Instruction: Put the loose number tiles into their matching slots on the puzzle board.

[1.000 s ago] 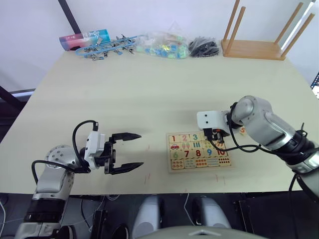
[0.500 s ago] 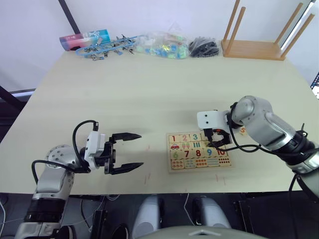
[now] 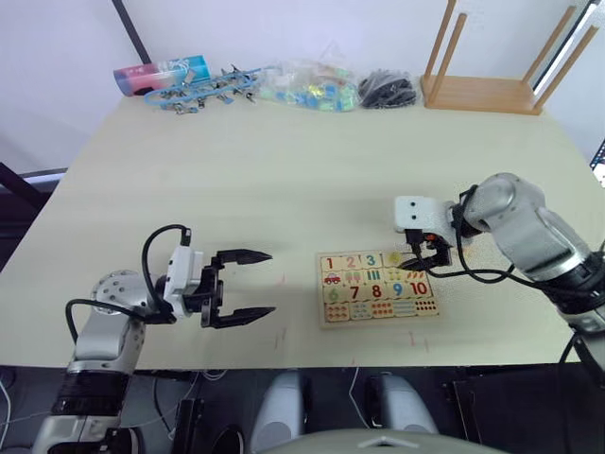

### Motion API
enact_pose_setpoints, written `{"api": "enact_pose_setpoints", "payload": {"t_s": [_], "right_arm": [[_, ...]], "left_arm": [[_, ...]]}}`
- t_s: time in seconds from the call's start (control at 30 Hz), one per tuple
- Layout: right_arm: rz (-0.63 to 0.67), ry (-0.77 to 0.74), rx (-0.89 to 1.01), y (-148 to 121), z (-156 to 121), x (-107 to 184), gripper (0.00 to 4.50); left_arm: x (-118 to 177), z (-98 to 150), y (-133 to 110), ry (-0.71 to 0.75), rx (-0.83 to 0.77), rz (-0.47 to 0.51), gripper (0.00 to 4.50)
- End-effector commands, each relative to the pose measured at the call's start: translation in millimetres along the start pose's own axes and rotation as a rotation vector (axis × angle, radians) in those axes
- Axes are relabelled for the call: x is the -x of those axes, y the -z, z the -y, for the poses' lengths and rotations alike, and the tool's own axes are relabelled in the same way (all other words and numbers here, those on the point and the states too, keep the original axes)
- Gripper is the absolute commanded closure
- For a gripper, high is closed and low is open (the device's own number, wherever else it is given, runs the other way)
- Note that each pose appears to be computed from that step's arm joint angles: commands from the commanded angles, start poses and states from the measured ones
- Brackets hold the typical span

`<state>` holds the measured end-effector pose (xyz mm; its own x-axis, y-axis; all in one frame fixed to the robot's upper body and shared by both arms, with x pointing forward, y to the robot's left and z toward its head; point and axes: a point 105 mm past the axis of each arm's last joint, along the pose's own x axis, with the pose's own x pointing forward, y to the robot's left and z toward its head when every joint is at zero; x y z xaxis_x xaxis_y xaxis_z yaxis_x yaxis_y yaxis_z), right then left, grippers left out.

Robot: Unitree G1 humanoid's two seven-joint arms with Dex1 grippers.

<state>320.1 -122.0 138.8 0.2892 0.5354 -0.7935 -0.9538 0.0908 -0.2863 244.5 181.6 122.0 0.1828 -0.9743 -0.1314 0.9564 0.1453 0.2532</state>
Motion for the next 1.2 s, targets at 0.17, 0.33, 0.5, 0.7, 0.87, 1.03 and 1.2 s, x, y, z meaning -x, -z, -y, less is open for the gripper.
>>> {"api": "enact_pose_setpoints", "payload": {"t_s": [0.17,0.33,0.5,0.7,0.87,1.03,1.2], "right_arm": [[0.245,0.104,-0.081,-3,12,10,4.19],[0.352,0.118,-0.089,3,10,3,4.45],[0.422,0.124,-0.093,9,8,-3,4.45],[0.459,0.130,-0.110,13,5,-10,4.45],[0.469,0.130,-0.111,15,2,-16,4.45],[0.467,0.127,-0.113,17,1,-20,4.45],[0.452,0.132,-0.119,21,2,-22,4.45]], "left_arm": [[-1,-2,-4,0.019,-0.031,0.011,0.00],[-1,-3,-5,0.026,-0.036,0.015,0.00],[0,-4,-5,0.031,-0.039,0.013,0.00],[0,-4,-5,0.036,-0.038,0.011,0.00],[0,-4,-6,0.039,-0.039,0.010,0.00],[0,-4,-6,0.039,-0.040,0.009,0.00],[0,-3,-6,0.040,-0.039,0.010,0.00]]}}
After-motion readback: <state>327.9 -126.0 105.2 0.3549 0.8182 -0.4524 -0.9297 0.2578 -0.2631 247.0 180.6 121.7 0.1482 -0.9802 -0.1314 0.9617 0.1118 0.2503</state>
